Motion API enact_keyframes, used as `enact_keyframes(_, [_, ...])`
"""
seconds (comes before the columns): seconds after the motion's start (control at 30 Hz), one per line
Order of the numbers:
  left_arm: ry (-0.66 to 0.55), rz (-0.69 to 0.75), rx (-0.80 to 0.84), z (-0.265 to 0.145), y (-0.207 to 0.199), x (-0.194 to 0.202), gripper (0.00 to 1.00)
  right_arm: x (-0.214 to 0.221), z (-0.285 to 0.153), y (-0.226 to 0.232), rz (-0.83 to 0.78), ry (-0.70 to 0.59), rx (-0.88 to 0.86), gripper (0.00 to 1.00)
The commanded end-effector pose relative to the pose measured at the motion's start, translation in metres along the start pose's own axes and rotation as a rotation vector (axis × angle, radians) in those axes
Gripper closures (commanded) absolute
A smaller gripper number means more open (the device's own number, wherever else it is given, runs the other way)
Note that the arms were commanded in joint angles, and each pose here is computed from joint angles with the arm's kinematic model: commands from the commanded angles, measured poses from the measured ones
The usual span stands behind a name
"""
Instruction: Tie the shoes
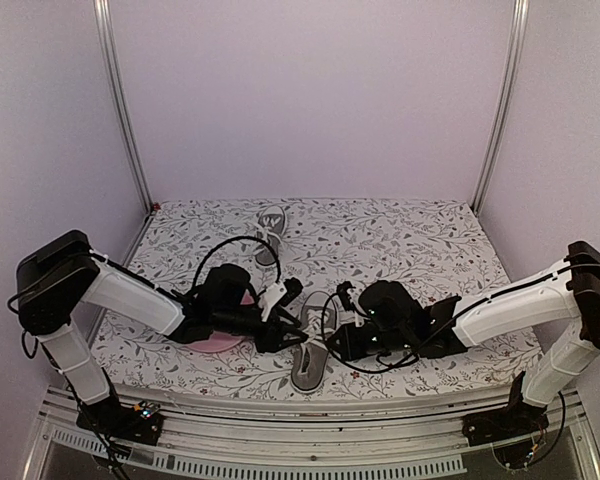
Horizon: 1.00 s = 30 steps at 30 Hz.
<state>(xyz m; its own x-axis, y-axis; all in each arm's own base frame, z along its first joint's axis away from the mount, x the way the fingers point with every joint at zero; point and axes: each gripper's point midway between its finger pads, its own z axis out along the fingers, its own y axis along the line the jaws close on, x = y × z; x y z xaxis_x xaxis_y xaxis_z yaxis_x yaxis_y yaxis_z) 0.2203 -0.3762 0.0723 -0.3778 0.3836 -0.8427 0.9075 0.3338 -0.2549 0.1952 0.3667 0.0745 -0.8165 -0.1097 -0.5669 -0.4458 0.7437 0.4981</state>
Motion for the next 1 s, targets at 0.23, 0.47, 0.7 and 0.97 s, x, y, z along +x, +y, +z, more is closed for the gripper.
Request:
enact_keyframes(0.23, [-0.029, 0.002, -0.018, -0.003, 0.010, -0.009, 0.90, -0.005, -0.007, -0.002, 0.009, -0.027, -0.005, 0.97])
enact_keyframes(0.47, [-0.025, -0.011, -0.033, -0.009, 0.016, -0.008, 1.00, -0.001, -0.006, -0.011, 0.031, -0.018, 0.018, 0.98])
enact_keyframes(0.7, [-0.009, -0.015, -0.041, -0.010, 0.019, -0.004, 1.00, 0.000, -0.005, -0.013, 0.034, -0.015, 0.029, 0.98])
enact_keyframes(0.97, [0.012, -0.041, -0.086, -0.011, 0.033, 0.004, 1.00, 0.005, -0.005, -0.019, 0.049, 0.001, 0.048, 0.98])
